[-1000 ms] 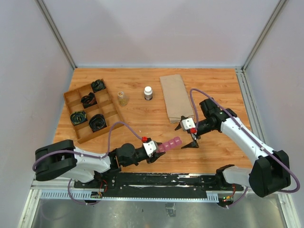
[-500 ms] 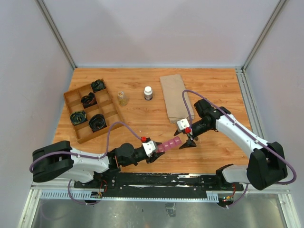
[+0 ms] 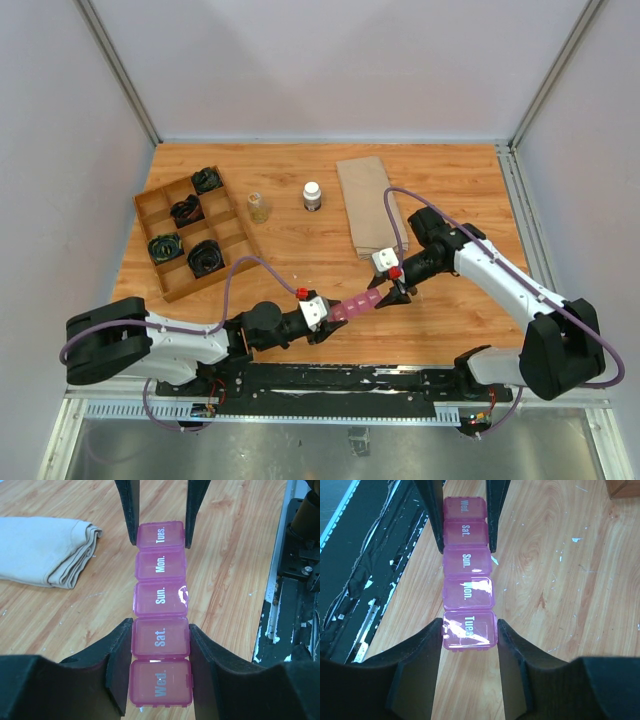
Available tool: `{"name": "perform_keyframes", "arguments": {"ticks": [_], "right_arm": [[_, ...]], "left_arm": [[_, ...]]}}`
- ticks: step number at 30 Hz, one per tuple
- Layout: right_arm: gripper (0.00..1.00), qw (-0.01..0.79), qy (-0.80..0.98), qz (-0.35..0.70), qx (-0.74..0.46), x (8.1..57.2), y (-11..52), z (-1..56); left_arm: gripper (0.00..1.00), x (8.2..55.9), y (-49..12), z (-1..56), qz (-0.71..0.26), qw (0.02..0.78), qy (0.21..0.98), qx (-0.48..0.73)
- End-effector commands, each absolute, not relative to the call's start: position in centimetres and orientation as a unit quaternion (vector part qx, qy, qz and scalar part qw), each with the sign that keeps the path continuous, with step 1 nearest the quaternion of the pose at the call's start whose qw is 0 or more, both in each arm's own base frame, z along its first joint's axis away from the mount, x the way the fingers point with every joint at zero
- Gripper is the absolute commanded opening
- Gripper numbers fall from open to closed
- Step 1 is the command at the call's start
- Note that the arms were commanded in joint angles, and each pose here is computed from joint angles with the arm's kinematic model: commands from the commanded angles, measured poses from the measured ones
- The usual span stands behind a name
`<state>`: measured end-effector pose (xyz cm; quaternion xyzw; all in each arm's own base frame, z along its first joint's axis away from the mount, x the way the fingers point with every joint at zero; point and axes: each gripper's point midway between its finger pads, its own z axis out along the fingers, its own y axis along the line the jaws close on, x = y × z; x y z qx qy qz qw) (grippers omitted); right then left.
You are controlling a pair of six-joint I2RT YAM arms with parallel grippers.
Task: Sort the pills into containers
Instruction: Open the pill container at the center of the board.
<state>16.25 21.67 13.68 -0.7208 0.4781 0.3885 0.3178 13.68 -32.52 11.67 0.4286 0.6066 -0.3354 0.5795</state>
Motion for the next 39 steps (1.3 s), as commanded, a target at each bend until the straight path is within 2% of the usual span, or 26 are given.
{"name": "perform_keyframes", "arguments": {"ticks": [1,12,21,24,28,30,33,39], "right_arm": [[0.41,0.308,0.478,0.406,-0.715,15.7,22.1,14.5],[0.25,0.275,0.537,0.424,-0.675,16.5,22.4,15.0],[0.23,0.249,0.571,0.437,-0.648,16.9,22.6,15.3],[0.31,0.244,0.578,0.441,-0.641,17.0,22.7,15.4],[0.55,0.248,0.601,0.426,-0.629,17.8,22.7,15.3],[0.62,0.262,0.623,0.4,-0.619,19.0,22.6,15.0],[0.67,0.282,0.636,0.38,-0.61,20.0,22.6,15.2],[0.67,0.292,0.655,0.356,-0.599,21.2,22.5,14.7]], "left_arm": [[0.0,13.9,-32.7,13.3,-0.335,0.599,0.592,0.423],[0.0,14.1,-32.4,12.7,-0.325,0.597,0.598,0.425],[0.0,14.0,-32.2,12.3,-0.322,0.593,0.601,0.428],[0.0,13.9,-32.3,12.3,-0.325,0.591,0.6,0.429],[0.0,13.7,-32.4,12.4,-0.331,0.589,0.598,0.431],[0.0,13.7,-32.4,12.3,-0.332,0.588,0.599,0.431],[0.0,13.6,-32.5,12.1,-0.334,0.584,0.6,0.432],[0.0,13.4,-32.7,12.2,-0.339,0.581,0.599,0.434]]}}
